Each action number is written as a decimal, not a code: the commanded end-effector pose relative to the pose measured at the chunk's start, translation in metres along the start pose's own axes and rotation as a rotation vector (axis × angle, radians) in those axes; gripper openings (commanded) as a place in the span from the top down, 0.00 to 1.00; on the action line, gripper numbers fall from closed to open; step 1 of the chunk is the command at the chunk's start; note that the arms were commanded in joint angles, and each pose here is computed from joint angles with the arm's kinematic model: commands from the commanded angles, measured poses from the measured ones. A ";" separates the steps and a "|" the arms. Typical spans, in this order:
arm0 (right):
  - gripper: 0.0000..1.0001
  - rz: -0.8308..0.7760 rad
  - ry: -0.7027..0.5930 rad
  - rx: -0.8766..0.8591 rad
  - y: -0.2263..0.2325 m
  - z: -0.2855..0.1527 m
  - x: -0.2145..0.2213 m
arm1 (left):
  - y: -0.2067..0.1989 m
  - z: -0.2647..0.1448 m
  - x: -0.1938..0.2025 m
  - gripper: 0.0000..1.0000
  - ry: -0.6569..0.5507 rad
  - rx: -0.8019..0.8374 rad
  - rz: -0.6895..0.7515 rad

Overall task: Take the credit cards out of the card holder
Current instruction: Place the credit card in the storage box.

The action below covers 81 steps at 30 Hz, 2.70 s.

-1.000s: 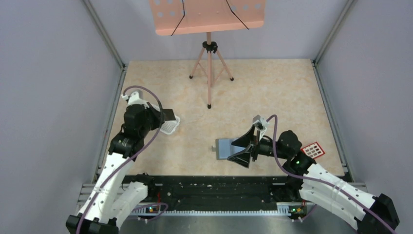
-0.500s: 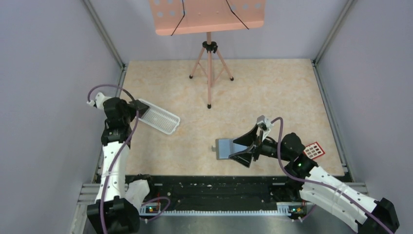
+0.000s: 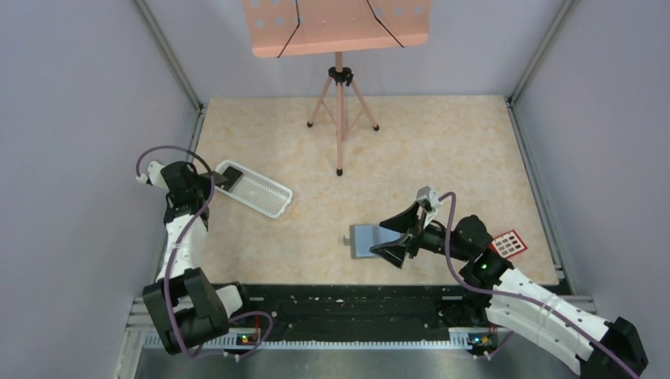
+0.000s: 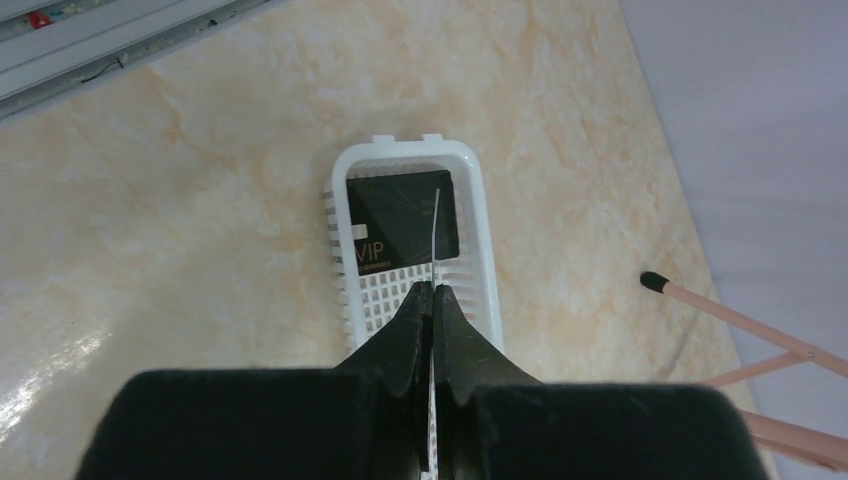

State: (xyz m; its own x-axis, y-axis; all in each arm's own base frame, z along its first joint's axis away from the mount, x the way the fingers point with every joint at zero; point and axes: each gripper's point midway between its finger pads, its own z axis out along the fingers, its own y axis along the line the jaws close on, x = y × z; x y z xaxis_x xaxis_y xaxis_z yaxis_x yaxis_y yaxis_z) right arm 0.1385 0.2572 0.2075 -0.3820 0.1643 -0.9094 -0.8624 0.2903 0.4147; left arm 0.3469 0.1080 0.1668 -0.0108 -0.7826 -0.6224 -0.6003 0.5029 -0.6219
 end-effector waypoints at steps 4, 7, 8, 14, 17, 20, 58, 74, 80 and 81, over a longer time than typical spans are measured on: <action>0.01 -0.053 -0.051 0.026 -0.006 -0.001 -0.009 | 0.000 0.029 -0.005 1.00 -0.001 0.102 -0.034; 0.01 -0.049 -0.049 0.034 -0.009 -0.001 -0.004 | -0.003 0.039 0.000 1.00 0.041 0.121 0.000; 0.01 -0.047 -0.050 0.034 -0.010 -0.001 -0.003 | -0.004 0.042 0.002 1.00 0.055 0.127 0.007; 0.01 -0.050 -0.052 0.040 -0.012 0.001 -0.005 | -0.006 0.053 0.011 1.00 0.102 0.150 0.024; 0.02 -0.045 -0.048 0.046 -0.013 0.001 -0.004 | -0.008 0.059 0.013 1.00 0.110 0.167 0.021; 0.02 -0.043 -0.046 0.054 -0.015 0.001 -0.002 | -0.007 0.063 0.013 1.00 0.089 0.177 0.008; 0.02 -0.046 -0.041 0.095 -0.024 0.001 0.000 | 0.023 0.078 0.019 0.72 0.090 0.037 0.007; 0.02 -0.047 -0.033 0.111 -0.027 0.001 0.003 | 0.026 0.075 0.016 0.84 0.076 0.013 -0.014; 0.02 -0.046 -0.031 0.116 -0.028 0.001 0.003 | 0.025 0.066 0.014 0.79 0.060 0.019 -0.012; 0.02 -0.043 -0.032 0.119 -0.029 0.001 0.003 | 0.025 0.064 0.015 0.79 0.066 0.023 -0.012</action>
State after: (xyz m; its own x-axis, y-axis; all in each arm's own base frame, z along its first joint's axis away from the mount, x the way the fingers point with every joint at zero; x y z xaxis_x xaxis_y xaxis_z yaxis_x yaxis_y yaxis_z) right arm 0.1566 0.2519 0.1857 -0.3695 0.1613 -0.9151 -0.8271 0.3918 0.4030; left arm 0.3812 0.1282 0.0840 -0.1057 -0.8290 -0.5492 -0.6205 0.4866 -0.6150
